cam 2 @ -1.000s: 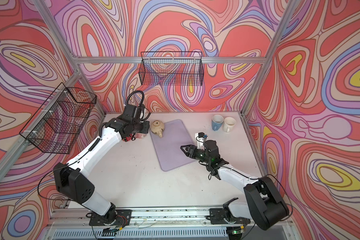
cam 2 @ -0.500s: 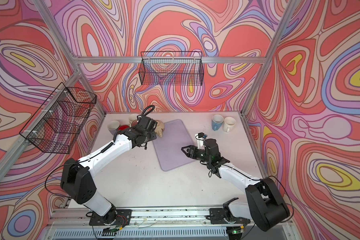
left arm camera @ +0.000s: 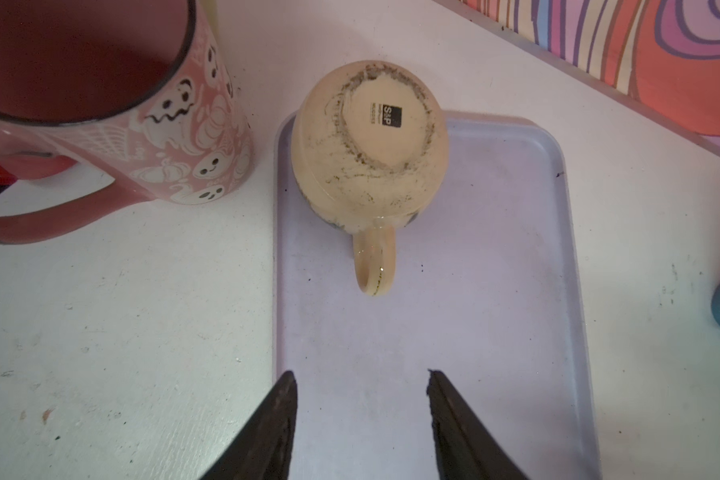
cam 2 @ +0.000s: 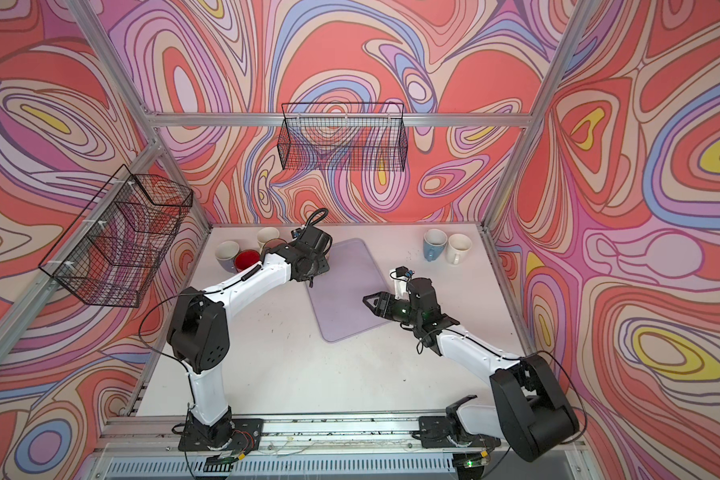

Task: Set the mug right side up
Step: 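Move the left gripper over the upside-down cream mug on the tray, then lower the left gripper onto the cream mug's base and close it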

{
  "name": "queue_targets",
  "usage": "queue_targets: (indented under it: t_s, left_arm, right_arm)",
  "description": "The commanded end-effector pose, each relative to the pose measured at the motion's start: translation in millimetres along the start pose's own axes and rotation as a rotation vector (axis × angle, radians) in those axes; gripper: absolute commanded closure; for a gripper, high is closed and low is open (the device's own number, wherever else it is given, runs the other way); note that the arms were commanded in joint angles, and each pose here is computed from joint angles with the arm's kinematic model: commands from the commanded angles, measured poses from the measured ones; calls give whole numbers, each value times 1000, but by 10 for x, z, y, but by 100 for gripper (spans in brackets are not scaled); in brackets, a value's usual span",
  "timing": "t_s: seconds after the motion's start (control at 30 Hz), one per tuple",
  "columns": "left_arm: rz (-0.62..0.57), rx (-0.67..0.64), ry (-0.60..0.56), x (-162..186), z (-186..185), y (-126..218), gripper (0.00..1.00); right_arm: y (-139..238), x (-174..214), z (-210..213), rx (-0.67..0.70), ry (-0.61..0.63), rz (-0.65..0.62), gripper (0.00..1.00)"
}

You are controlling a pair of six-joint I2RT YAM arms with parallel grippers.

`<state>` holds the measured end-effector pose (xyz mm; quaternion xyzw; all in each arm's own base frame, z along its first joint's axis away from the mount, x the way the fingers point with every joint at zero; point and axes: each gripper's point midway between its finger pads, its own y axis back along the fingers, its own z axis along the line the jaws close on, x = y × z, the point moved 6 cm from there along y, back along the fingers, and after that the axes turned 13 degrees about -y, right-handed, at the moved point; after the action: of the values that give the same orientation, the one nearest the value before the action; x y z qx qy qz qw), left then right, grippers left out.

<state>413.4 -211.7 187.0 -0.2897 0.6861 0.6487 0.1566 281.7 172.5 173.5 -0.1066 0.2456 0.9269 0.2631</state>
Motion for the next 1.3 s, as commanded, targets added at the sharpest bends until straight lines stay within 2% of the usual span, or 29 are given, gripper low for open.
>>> queue_targets:
  t_s: [0.0,0.5,0.93,1.27]
  left_arm:
    - [18,-36,5,15,-29,-97,46]
    - [116,-60,-39,56,-135,-740,47]
    - [187,-60,-64,67,-42,-1040,48]
    - [206,-54,-89,66,-67,-1141,51]
  right_arm:
    - [39,-50,59,-4,23,-19,44]
    - [49,-37,13,15,20,-17,44]
    - [-22,-70,-23,19,12,-11,44]
    - [-66,-73,-60,18,3,-8,44]
